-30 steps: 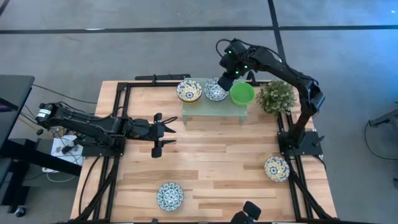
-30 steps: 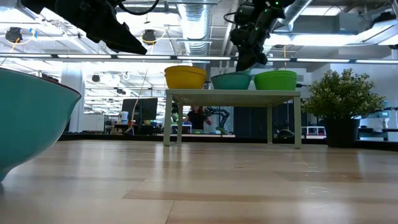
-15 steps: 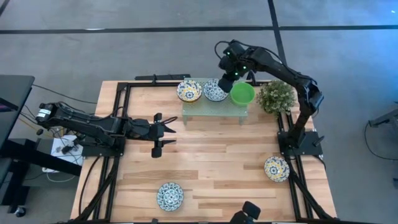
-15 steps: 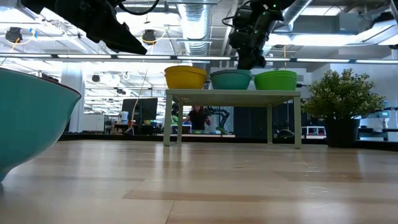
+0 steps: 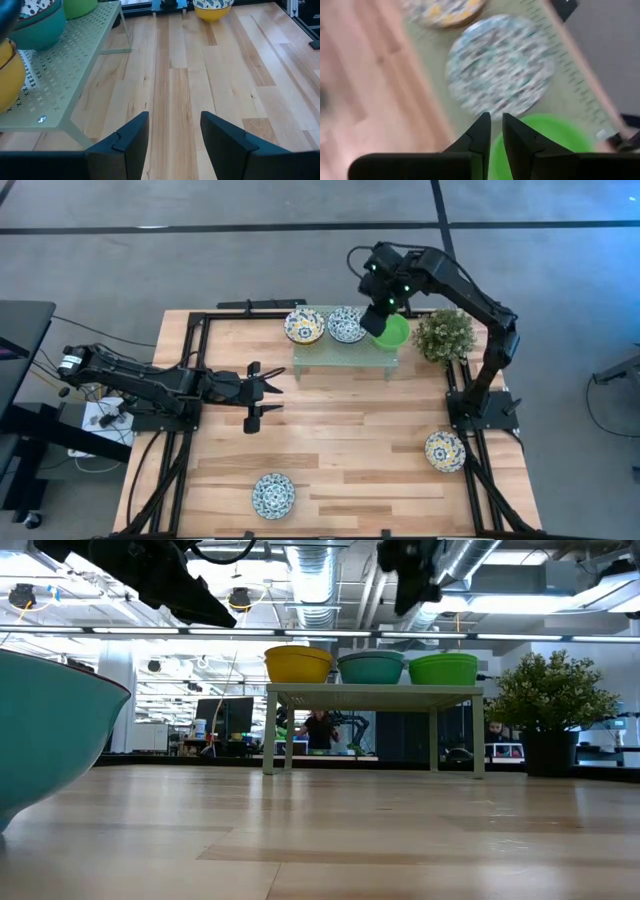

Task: Pick & Place Mini bowls
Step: Stack the yellow patterned bowl on top of the other yellow patterned bowls on the shelf

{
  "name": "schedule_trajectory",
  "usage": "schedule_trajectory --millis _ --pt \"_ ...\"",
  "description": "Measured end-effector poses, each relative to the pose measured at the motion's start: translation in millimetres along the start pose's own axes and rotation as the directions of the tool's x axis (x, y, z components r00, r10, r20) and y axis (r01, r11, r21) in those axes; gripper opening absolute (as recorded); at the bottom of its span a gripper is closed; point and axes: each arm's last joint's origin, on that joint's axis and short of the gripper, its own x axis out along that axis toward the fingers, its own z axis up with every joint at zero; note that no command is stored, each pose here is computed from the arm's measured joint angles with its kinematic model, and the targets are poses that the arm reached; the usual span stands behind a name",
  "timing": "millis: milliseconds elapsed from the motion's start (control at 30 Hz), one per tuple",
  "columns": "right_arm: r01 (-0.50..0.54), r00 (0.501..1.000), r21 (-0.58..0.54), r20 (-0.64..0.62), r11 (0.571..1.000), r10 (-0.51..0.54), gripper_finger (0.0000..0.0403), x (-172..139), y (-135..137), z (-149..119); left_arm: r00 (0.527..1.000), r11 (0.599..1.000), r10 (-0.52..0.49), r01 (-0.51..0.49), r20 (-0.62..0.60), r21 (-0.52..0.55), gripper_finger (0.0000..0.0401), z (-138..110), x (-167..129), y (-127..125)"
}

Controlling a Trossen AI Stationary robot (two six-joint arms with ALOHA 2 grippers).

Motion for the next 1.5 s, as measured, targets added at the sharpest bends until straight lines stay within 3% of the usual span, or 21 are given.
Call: schedule_trajectory --millis 133,233,400,467,667,867,1067,1300,1500 --pt "-0.052 0.993 -0.061 -0.105 0.997 0.045 0.0044 -8 38 -16 1.0 1.0 -0.012 0.012 0.0 -0.025 0.0181 0 0 0" --pt "-0.106 0.99 -0.196 -0.114 0.975 0.084 0.0044 -14 69 -33 0.998 0.997 -0.056 0.057 0.004 -0.057 0.0181 0 0 -2" --pt "-0.19 0.982 -0.359 -0.044 0.914 0.186 0.0044 -13 112 -69 0.989 0.987 -0.148 0.146 -0.021 -0.062 0.0181 -11 1 -9" --pt "-0.22 0.972 -0.359 0.003 0.907 0.237 0.0044 -10 120 -87 0.986 0.986 -0.159 0.156 -0.044 -0.055 0.0181 -18 2 -12" --pt "-0.28 0.955 -0.258 0.025 0.925 0.296 0.0044 6 121 -155 0.983 0.979 -0.175 0.169 -0.05 -0.113 0.0181 -24 3 -17" --pt "-0.288 0.955 -0.034 -0.084 0.957 0.285 0.0044 40 113 -223 0.986 0.977 -0.167 0.167 0.006 -0.13 0.0181 -19 3 -16" --pt "-0.279 0.932 -0.139 -0.278 0.95 0.233 0.0044 60 113 -270 0.99 0.983 -0.128 0.134 0.053 -0.123 0.0181 -14 3 -15" --pt "-0.188 0.951 -0.349 -0.297 0.918 0.081 0.0044 59 111 -283 0.99 0.986 -0.118 0.126 0.075 -0.112 0.0181 -12 3 -15" --pt "-0.141 0.938 -0.332 -0.346 0.933 0.018 0.0044 65 115 -286 0.99 0.986 -0.118 0.126 0.075 -0.112 0.0181 -12 3 -15"
